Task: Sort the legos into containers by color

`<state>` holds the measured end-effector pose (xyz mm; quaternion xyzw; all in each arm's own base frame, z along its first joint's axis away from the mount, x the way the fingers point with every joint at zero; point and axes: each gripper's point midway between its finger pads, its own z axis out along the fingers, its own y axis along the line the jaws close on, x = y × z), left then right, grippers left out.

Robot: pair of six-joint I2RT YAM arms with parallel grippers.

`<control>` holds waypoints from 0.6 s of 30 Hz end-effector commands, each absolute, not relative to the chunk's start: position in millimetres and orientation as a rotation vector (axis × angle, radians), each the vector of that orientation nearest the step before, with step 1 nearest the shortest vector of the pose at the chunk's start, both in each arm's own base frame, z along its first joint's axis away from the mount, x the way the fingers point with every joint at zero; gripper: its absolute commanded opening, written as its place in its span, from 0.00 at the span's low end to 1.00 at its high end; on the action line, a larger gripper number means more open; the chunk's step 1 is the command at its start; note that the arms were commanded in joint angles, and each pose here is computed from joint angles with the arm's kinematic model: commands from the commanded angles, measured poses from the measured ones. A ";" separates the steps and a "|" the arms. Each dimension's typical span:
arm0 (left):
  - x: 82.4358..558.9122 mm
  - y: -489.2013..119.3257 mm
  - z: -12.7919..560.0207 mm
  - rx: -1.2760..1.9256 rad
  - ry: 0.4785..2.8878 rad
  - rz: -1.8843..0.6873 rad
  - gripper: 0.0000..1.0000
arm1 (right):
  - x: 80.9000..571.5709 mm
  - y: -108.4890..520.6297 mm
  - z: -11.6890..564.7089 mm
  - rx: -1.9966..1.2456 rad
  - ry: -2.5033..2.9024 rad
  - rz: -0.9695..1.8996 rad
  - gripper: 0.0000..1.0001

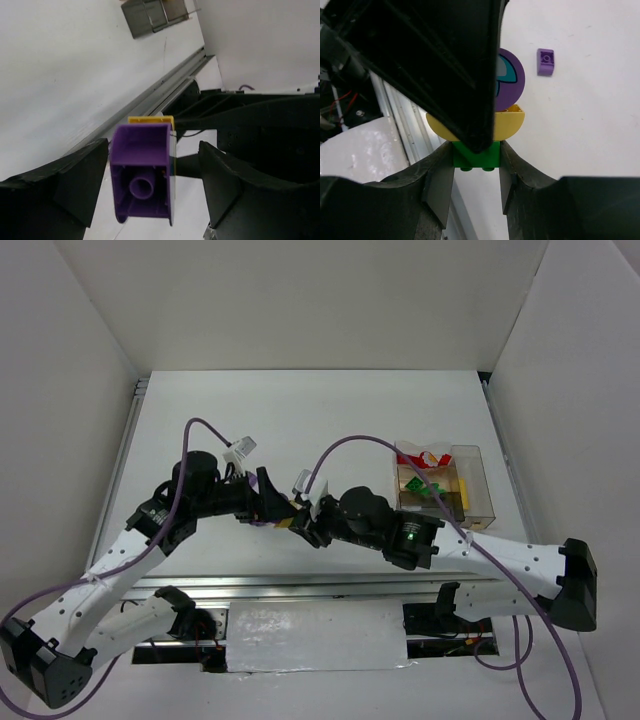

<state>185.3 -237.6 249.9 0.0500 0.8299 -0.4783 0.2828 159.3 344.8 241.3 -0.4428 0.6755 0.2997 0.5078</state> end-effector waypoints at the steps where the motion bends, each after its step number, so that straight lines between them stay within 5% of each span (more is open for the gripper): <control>1: 175.0 -249.1 272.7 0.237 2.136 -1.402 0.83 | 175.3 344.8 257.6 -0.999 1.592 0.619 0.00; 2: 175.9 -248.6 269.5 0.233 2.149 -1.391 0.77 | 175.5 346.1 260.2 -0.996 1.585 0.616 0.00; 5: 174.9 -246.9 268.3 0.244 2.161 -1.373 0.34 | 180.6 347.0 260.2 -0.985 1.588 0.584 0.00; 9: 175.3 -243.9 272.5 0.280 2.154 -1.331 0.00 | 179.7 347.4 256.4 -1.009 1.587 0.575 0.00; 18: 187.3 -228.3 303.3 0.256 2.015 -1.211 0.00 | 165.8 322.3 226.1 -1.021 1.526 0.653 0.00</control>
